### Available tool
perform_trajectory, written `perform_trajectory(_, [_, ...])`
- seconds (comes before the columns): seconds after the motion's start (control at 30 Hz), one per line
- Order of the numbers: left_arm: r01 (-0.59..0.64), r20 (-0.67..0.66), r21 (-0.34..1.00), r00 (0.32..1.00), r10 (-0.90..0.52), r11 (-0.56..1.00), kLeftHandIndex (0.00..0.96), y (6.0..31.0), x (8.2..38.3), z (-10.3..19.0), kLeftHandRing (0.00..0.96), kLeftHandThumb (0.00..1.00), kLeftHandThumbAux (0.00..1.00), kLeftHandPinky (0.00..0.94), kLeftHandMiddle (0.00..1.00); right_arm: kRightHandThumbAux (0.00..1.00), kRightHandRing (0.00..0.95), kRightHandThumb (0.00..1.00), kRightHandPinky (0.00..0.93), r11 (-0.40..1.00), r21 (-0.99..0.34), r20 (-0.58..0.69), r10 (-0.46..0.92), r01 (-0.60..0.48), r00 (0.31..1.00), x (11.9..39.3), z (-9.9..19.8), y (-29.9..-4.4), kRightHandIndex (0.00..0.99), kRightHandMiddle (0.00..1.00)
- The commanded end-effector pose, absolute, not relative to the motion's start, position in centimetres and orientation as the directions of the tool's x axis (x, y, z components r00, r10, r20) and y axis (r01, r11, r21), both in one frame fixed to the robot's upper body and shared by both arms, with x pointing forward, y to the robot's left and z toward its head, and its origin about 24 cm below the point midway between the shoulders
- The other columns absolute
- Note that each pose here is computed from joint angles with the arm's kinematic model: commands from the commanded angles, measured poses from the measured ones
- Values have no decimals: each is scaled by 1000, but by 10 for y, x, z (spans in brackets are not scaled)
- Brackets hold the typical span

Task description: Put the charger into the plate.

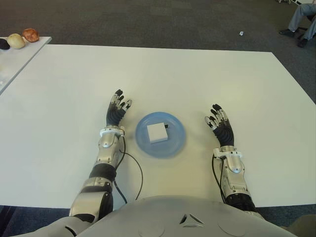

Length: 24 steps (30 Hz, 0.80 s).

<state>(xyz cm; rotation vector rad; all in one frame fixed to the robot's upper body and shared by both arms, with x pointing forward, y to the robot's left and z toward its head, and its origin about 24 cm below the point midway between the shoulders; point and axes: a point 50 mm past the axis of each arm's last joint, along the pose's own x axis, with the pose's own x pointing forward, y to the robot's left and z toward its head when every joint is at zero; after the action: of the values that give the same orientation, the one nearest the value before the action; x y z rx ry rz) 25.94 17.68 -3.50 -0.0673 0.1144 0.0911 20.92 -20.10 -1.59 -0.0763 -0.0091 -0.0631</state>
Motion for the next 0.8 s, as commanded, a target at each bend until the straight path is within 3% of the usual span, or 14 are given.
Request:
perform_trajectory(0.03, [-127,-234,-83,967,104,988,10,173,229,-62,17,40,652,25,36,645,47,0,33,993,-82,-76,-87,80,993,202,-27,-201,28,64])
perform_trajectory(0.43, [-56,-237,-84,971,35,995,15,159,188,-75,30,2,673,47,45,632,1,0,0,993,-94,-130,-78,66,988,204,-21,-200,0,6])
perform_trajectory(0.8, [-12,-233,-72,972,-5,997,5,161,172,-80,29,10,706,55,32,637,0,0,0,993,-97,-161,-86,71,983,210,-13,-204,0,0])
